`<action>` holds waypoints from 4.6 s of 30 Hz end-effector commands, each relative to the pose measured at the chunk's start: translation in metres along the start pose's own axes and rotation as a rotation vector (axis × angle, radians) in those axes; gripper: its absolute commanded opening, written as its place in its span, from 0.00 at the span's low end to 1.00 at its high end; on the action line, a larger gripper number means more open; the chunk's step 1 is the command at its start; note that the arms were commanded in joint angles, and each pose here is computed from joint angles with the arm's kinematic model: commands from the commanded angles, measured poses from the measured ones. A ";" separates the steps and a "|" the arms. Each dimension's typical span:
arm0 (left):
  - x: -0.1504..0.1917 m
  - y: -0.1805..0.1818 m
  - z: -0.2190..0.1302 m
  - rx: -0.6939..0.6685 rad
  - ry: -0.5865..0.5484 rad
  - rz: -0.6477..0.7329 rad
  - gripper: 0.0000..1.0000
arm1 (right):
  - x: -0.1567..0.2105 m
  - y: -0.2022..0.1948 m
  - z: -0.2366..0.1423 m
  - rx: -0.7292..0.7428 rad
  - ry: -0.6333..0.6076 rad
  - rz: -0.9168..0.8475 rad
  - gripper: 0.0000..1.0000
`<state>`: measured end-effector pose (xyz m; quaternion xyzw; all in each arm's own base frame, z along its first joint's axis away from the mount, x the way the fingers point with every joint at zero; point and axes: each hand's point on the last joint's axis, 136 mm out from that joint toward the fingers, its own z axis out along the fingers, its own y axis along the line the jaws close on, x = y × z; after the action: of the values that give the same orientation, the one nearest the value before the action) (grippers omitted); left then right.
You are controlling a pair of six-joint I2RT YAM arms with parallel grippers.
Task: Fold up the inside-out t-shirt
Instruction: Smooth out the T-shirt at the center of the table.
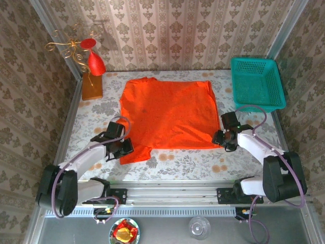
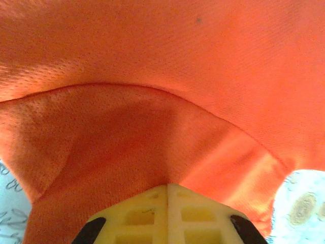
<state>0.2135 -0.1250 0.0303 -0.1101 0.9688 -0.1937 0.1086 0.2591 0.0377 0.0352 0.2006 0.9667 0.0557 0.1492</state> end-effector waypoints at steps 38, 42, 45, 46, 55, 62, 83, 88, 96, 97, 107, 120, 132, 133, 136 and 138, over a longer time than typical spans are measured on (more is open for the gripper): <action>-0.004 0.018 -0.007 0.010 0.022 -0.038 0.06 | 0.003 -0.021 -0.037 -0.087 -0.024 0.226 0.40; -0.012 0.009 -0.017 0.027 -0.008 -0.024 0.06 | -0.001 0.015 -0.043 -0.285 -0.010 0.220 0.41; -0.015 0.007 -0.020 0.028 -0.011 -0.016 0.06 | 0.001 0.030 -0.033 -0.342 0.072 0.222 0.40; -0.016 0.007 -0.019 0.026 -0.009 -0.014 0.06 | 0.003 0.031 -0.027 -0.339 0.100 0.224 0.40; -0.019 0.011 -0.027 -0.014 -0.023 0.003 0.07 | 0.020 -0.010 0.011 -0.093 0.160 0.270 0.42; -0.028 0.012 -0.030 -0.055 -0.025 0.033 0.06 | 0.000 -0.002 -0.020 -0.135 0.058 0.244 0.45; 0.029 0.043 0.005 -0.087 0.114 -0.162 0.14 | 0.044 -0.023 0.015 0.025 0.250 0.395 0.46; 0.053 0.061 0.000 -0.154 0.145 -0.254 0.14 | 0.060 -0.024 0.009 -0.009 0.258 0.431 0.46; 0.070 0.059 -0.005 -0.096 0.144 -0.297 0.16 | 0.076 -0.034 -0.008 -0.027 0.201 0.473 0.46; 0.067 0.058 -0.007 -0.094 0.132 -0.291 0.16 | 0.075 -0.034 -0.011 -0.031 0.192 0.467 0.45; -0.016 -0.003 -0.044 0.031 -0.008 -0.116 0.16 | -0.014 0.019 -0.061 -0.205 0.015 0.128 0.45; -0.116 -0.044 -0.013 -0.055 0.078 0.062 0.10 | -0.165 0.079 -0.026 -0.111 -0.063 -0.110 0.33; -0.135 -0.033 0.035 -0.122 0.191 0.047 0.05 | -0.254 0.117 0.028 0.216 -0.133 -0.250 0.23; -0.135 -0.031 0.036 -0.127 0.192 0.044 0.05 | -0.258 0.119 0.032 0.245 -0.139 -0.270 0.23; -0.132 -0.024 0.040 -0.138 0.200 0.037 0.05 | -0.269 0.121 0.041 0.333 -0.158 -0.319 0.24; -0.130 -0.020 0.042 -0.142 0.207 0.028 0.05 | -0.273 0.119 0.048 0.382 -0.162 -0.344 0.25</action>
<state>0.3570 -0.1343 0.0273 -0.0851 0.9856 -0.1450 0.0160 0.5691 0.0585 0.0883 0.0870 0.9656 -0.0872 0.2288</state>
